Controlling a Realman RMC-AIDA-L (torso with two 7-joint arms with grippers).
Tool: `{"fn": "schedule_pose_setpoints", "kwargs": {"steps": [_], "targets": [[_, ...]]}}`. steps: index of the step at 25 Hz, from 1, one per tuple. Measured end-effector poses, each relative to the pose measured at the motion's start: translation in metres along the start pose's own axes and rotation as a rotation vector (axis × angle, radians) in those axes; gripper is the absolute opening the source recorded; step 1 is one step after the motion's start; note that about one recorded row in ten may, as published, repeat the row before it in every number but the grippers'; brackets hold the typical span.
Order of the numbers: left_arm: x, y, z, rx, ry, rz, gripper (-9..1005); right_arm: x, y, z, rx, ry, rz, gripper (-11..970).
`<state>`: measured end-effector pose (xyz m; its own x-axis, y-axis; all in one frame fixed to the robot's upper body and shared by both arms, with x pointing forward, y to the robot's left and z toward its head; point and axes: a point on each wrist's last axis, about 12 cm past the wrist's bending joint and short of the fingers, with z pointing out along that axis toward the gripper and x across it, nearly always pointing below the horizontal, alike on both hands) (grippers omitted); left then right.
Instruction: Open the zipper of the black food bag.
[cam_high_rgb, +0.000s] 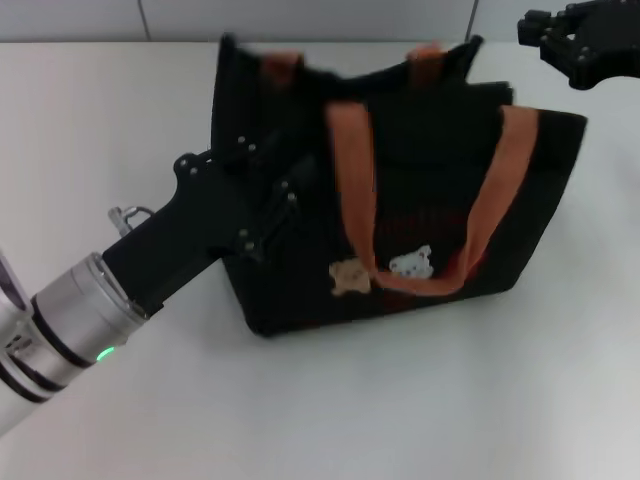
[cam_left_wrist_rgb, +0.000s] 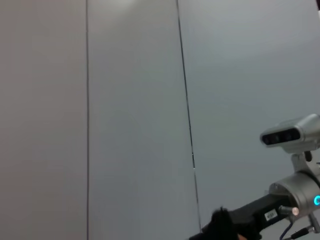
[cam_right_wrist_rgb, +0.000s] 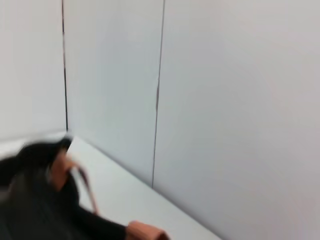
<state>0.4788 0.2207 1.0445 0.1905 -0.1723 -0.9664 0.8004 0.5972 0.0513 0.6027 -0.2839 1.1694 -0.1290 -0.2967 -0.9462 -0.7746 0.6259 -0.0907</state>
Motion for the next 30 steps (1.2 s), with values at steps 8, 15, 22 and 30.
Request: {"fn": "schedule_pose_setpoints", "kwargs": {"steps": [8,15,22,30], "targets": [[-0.006,0.000,-0.018,-0.063,-0.054,-0.003,298,0.006,0.001,-0.028,0.065,-0.135,0.045,100],[-0.019,0.004,-0.030,-0.096,-0.145,0.032,624,0.020,0.006,-0.067,0.167,-0.384,0.089,480],[-0.034,0.012,-0.042,0.029,-0.168,-0.009,832,0.036,0.034,-0.102,0.013,-0.529,0.081,701],[-0.041,0.014,-0.047,0.489,0.121,-0.130,832,0.076,0.096,-0.115,-0.437,-0.345,-0.024,705]]}}
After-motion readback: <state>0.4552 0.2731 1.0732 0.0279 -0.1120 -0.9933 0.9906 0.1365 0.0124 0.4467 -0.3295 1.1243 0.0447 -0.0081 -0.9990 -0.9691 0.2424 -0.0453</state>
